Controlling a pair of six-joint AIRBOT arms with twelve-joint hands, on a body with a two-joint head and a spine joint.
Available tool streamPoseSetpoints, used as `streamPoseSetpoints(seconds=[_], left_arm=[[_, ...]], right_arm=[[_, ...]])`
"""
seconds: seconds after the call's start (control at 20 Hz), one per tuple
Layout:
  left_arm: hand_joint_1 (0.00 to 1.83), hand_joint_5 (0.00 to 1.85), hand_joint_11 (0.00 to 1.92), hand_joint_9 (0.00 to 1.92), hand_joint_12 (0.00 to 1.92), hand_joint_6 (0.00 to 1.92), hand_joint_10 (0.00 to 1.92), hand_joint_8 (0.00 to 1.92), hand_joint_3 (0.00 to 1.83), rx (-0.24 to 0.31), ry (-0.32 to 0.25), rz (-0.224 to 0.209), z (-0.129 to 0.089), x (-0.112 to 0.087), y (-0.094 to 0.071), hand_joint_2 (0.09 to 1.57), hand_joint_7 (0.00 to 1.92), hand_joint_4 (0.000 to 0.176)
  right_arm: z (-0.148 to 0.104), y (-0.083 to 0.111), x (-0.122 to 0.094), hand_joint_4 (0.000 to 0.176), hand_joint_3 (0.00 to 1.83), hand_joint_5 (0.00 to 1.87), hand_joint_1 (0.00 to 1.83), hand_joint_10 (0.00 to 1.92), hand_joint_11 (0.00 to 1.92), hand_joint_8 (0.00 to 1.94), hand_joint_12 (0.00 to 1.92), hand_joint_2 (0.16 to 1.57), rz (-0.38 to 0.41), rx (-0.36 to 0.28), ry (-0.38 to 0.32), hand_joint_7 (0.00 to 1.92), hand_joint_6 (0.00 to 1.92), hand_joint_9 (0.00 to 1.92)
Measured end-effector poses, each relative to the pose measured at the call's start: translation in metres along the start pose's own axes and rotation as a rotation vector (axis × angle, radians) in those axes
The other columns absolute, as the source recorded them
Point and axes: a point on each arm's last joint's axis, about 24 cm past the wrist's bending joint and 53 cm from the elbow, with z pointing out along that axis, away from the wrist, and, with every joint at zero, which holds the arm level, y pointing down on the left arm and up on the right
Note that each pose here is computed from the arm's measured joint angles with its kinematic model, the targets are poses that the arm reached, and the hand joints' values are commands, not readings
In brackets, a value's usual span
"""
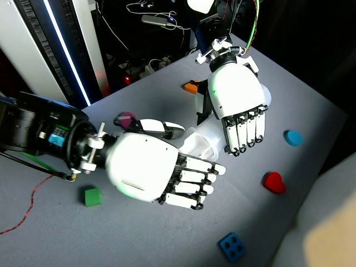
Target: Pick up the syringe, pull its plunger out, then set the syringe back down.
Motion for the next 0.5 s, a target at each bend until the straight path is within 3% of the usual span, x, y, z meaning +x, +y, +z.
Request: streamPoseSetpoints(seconds=[0.05,0.1,0.25,0.3,0.35,0.4,0.5], left_arm=[[1.38,0.76,0.63,0.75,1.47,1.22,1.45,1.28,0.0,0.001,-0.001,0.002,0.0,-0.0002,-0.0002,1.2,0.79,0.0],[1.35,0.76,0.64,0.75,1.39,1.22,1.46,1.28,0.0,0.001,-0.001,0.002,0.0,-0.0001,-0.0003,1.2,0.79,0.0],[1.35,0.77,0.67,0.78,1.35,1.21,1.45,1.27,0.0,0.002,-0.002,0.001,0.0001,-0.0007,-0.0005,1.2,0.78,0.0],[1.46,0.77,0.68,0.78,1.61,1.19,1.37,1.26,0.01,0.001,-0.003,-0.002,0.0001,-0.0011,-0.0005,1.18,0.77,0.0],[1.48,0.77,0.68,0.78,1.66,1.19,1.35,1.25,0.01,0.0,-0.001,-0.005,0.0001,-0.0008,-0.0001,1.18,0.77,0.0],[1.38,0.77,0.66,0.78,1.44,1.22,1.42,1.26,0.0,-0.002,0.001,-0.009,-0.0001,-0.0006,0.0009,1.2,0.78,0.0],[1.35,0.77,0.67,0.78,1.34,1.22,1.43,1.25,0.0,-0.007,0.0,-0.017,-0.0002,-0.0015,0.0024,1.2,0.79,0.0]], right_arm=[[0.0024,-0.0018,-0.0009,0.0,0.0,0.4,0.88,0.0,0.09,0.0,0.87,0.95,-0.003,0.002,-0.003,0.54,0.0,0.48],[0.004,-0.003,-0.0013,0.0,0.0,0.4,0.88,0.0,0.1,0.0,0.87,0.95,-0.006,0.003,-0.004,0.54,0.0,0.48],[0.0069,-0.0037,0.0048,0.0,0.0,0.4,0.88,0.0,0.1,0.0,0.87,0.95,-0.02,0.002,0.008,0.55,0.0,0.48],[0.0074,-0.0038,0.0068,0.0,0.0,0.4,0.88,0.0,0.1,0.0,0.87,0.95,-0.02,0.002,0.012,0.55,0.0,0.48],[0.0076,-0.0038,0.0075,0.0,0.0,0.4,0.88,0.0,0.1,0.0,0.87,0.95,-0.019,0.003,0.014,0.55,0.0,0.48],[0.0079,-0.004,0.0076,0.0,0.0,0.4,0.88,0.0,0.09,0.0,0.87,0.96,-0.02,0.003,0.014,0.55,0.0,0.48],[0.0086,-0.0024,0.0073,0.0,0.0,0.41,0.88,0.01,0.1,0.0,0.87,0.96,-0.02,0.001,0.014,0.55,0.0,0.49]])
